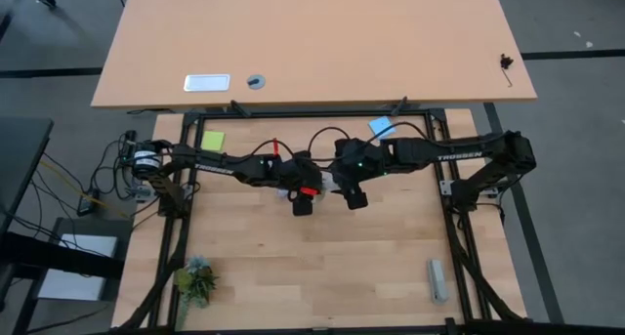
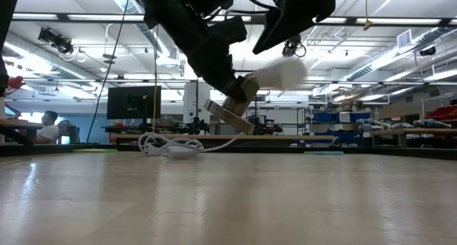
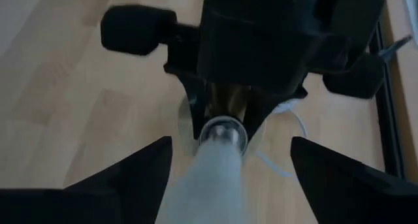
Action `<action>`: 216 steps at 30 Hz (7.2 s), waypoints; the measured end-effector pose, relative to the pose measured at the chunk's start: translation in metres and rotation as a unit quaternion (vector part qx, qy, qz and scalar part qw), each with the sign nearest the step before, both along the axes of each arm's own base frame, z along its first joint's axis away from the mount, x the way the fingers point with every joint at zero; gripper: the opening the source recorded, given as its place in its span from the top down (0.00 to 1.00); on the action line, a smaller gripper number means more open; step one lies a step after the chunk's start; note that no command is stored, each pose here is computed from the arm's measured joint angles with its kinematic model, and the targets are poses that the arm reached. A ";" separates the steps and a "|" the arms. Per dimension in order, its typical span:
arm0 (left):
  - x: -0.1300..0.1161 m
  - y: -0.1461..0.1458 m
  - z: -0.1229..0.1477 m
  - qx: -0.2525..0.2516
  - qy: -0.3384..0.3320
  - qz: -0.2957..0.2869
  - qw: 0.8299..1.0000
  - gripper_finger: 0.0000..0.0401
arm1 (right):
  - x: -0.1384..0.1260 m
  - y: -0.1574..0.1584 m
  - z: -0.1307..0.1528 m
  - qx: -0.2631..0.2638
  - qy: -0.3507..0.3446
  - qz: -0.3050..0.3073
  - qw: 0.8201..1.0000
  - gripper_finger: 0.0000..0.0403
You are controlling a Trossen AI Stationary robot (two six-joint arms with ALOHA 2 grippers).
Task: Screw lightbulb
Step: Remove the light bulb from the lamp
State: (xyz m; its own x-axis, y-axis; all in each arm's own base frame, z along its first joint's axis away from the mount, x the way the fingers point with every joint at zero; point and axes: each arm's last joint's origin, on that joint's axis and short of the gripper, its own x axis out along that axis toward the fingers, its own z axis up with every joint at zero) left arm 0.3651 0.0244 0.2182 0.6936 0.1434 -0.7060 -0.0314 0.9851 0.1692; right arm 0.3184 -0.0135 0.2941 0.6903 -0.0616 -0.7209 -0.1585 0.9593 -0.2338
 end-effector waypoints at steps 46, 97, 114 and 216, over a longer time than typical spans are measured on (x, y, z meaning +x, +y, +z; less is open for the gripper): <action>-0.024 0.006 -0.065 -0.040 -0.154 0.025 0.987 0.60 | -0.037 -0.035 -0.078 0.082 0.109 -0.220 0.966 0.98; -0.018 0.009 -0.063 -0.029 -0.193 0.069 0.978 0.29 | -0.138 -0.041 -0.080 0.139 0.307 -0.442 0.831 0.68; -0.019 0.009 -0.064 -0.030 -0.185 0.070 0.980 0.29 | -0.137 -0.078 -0.128 0.087 0.495 -0.357 0.788 0.44; -0.044 0.009 -0.024 0.007 -0.164 0.082 0.983 0.30 | 0.000 -0.109 -0.163 0.452 0.059 -0.375 0.808 0.69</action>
State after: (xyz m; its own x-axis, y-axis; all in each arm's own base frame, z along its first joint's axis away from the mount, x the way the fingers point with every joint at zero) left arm 0.3216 0.0335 0.1944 0.8505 0.2804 -0.4450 -0.2444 0.9598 0.1377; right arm 0.3184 -0.1229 0.1314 0.6259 0.1575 -0.7638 0.5760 0.5670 0.5889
